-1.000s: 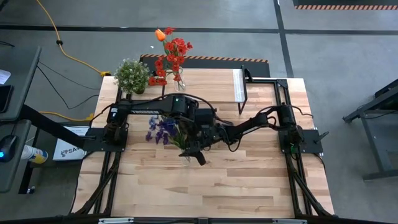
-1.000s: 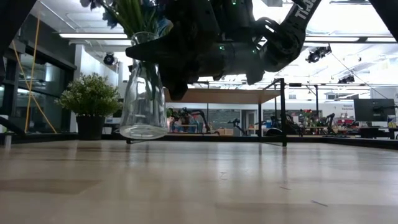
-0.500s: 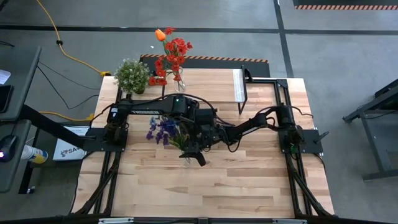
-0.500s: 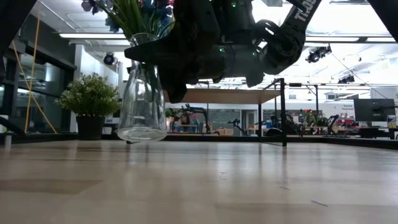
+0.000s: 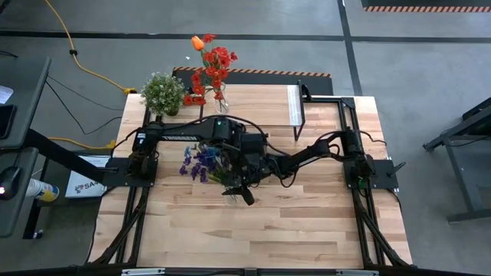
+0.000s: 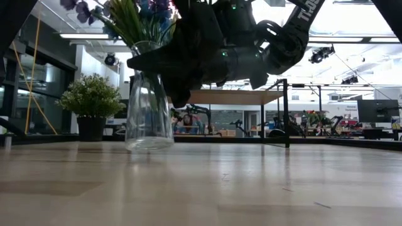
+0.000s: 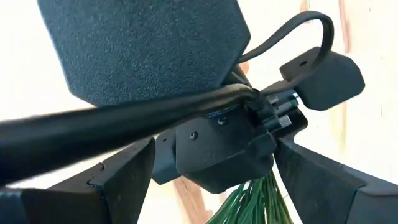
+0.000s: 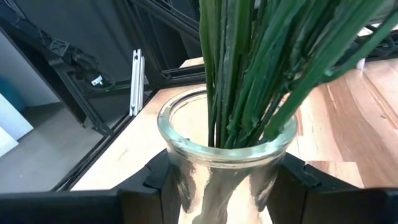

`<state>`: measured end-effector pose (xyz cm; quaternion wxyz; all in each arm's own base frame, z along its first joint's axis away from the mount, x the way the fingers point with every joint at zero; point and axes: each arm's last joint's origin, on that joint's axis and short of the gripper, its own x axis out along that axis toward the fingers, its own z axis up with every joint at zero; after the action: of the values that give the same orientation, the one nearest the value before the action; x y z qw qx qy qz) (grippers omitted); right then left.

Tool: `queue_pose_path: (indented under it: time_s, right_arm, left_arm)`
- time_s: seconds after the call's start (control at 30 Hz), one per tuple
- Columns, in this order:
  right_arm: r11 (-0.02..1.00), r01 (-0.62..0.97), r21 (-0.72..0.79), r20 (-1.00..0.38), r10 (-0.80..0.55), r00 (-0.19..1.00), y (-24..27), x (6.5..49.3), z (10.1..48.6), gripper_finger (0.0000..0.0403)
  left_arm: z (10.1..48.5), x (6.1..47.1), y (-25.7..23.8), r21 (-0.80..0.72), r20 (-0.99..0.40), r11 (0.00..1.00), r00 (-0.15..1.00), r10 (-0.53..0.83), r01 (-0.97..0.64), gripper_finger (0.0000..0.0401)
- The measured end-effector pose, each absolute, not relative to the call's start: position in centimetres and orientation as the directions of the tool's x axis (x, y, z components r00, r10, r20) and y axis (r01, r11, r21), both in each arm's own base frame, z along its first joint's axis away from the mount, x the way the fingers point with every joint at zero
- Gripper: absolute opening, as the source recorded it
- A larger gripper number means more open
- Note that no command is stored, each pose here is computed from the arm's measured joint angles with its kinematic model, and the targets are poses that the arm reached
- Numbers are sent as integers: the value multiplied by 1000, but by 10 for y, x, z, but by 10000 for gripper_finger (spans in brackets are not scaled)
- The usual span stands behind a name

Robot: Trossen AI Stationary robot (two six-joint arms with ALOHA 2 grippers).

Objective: Pick and place flowers into a vace then onto a shelf
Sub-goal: Put the right transparent vase on the shelf

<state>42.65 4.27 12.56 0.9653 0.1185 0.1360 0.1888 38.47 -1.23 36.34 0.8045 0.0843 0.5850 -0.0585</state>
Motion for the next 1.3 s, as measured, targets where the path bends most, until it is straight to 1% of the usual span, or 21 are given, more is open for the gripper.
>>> queue_pose_path:
  time_s: [0.23, 0.47, 0.63, 0.67, 0.7, 0.73, 0.77, 0.83, 0.9, 0.97, 1.1, 1.3]
  right_arm:
    - [905, -320, 280, -243, 390, 888, 35, 426, 123, 163]
    - [906, -318, 279, -262, 391, 883, 32, 426, 121, 163]
    - [902, -305, 307, -267, 389, 882, 32, 427, 110, 163]
    - [902, -304, 307, -270, 389, 881, 33, 427, 106, 163]
    - [900, -317, 300, -246, 394, 886, 33, 429, 107, 162]
    - [897, -316, 310, -242, 396, 886, 33, 429, 108, 162]
    - [897, -315, 311, -242, 395, 886, 33, 429, 107, 162]
    - [899, -309, 311, -248, 391, 886, 33, 429, 107, 162]
    - [898, -306, 317, -253, 391, 885, 33, 428, 106, 161]
    - [897, -304, 321, -253, 390, 885, 33, 428, 106, 161]
    - [898, -302, 320, -254, 389, 886, 34, 428, 106, 161]
    - [900, -299, 317, -248, 383, 890, 34, 428, 107, 161]
  left_arm:
    - [365, 383, -12, 91, -952, 966, 305, 13, 242, 360]
    - [371, 385, -11, 141, -938, 933, 346, 19, 331, 360]
    - [375, 385, -11, 193, -930, 904, 365, 44, 382, 360]
    - [379, 386, -10, 231, -911, 901, 406, 68, 368, 360]
    - [387, 390, -8, 271, -874, 899, 479, 80, 344, 360]
    - [390, 388, -7, 276, -868, 899, 490, 82, 339, 360]
    - [393, 388, -6, 312, -857, 895, 502, 121, 317, 360]
    - [399, 392, -6, 345, -825, 889, 549, 134, 301, 360]
    - [403, 394, -7, 378, -807, 875, 572, 151, 303, 360]
    - [413, 395, -7, 422, -758, 864, 630, 171, 273, 360]
    - [424, 393, -5, 493, -706, 840, 669, 232, 228, 360]
    - [435, 385, -1, 592, -648, 795, 663, 374, 130, 360]
